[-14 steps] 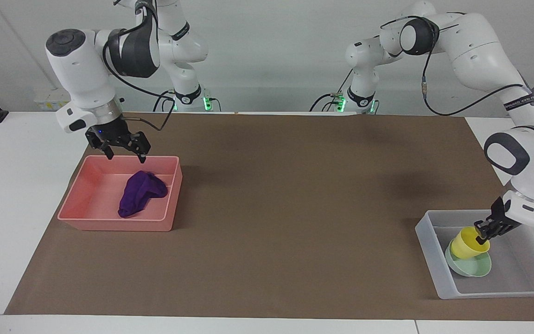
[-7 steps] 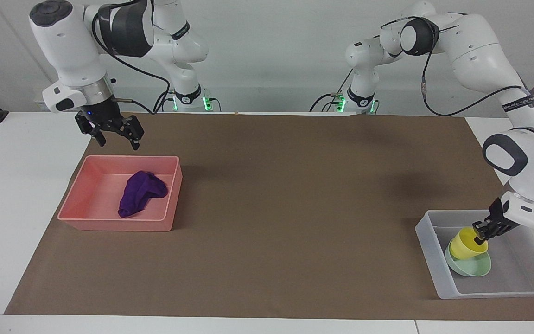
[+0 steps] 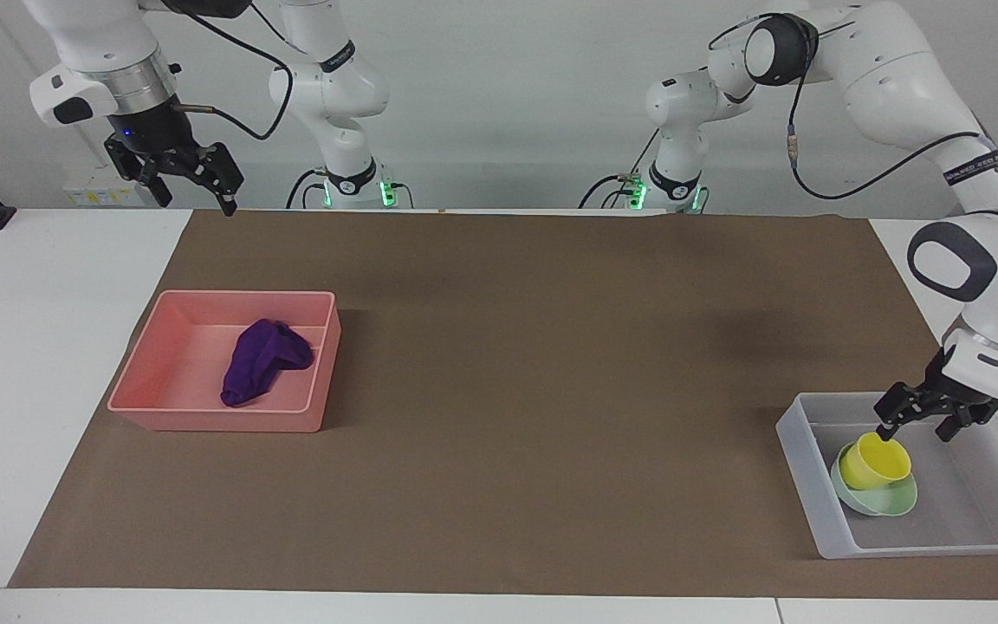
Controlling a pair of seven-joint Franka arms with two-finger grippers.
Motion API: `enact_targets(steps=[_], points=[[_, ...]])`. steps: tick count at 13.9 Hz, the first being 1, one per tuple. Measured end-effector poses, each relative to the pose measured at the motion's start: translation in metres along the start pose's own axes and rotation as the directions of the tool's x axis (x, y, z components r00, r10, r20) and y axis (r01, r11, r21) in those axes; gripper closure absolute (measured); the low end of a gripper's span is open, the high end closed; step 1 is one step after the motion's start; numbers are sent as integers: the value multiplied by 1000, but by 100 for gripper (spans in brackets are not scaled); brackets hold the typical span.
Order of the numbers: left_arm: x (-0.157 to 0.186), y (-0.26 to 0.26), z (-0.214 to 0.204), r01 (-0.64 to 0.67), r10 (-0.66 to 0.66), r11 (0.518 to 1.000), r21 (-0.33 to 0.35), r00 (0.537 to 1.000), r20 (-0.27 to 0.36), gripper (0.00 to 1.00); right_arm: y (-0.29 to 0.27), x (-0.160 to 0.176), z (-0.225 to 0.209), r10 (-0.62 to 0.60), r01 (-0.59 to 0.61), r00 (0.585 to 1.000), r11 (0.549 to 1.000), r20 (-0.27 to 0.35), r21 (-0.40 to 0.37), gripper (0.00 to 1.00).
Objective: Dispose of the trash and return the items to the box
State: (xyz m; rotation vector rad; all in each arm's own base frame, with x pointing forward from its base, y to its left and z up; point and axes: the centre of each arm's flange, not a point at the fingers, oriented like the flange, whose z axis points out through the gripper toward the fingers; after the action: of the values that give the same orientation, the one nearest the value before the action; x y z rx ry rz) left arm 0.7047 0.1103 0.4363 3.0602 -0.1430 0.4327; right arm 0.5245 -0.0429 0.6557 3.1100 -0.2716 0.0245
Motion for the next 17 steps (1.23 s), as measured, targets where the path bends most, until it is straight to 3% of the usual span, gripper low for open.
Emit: enact_targets(steps=[7, 12, 17], points=[[-56, 110, -64, -145, 145, 989, -27, 989, 15, 0, -1, 1, 7, -2, 2, 1000, 1000, 8, 2, 0], [-91, 173, -112, -143, 144, 989, -34, 990, 11, 0, -5, 1, 11, -13, 13, 1000, 1000, 15, 2, 0], [-93, 217, -140, -138, 139, 990, -16, 989, 56, 0, -2, 10, 21, -7, 7, 999, 1000, 31, -1, 0]])
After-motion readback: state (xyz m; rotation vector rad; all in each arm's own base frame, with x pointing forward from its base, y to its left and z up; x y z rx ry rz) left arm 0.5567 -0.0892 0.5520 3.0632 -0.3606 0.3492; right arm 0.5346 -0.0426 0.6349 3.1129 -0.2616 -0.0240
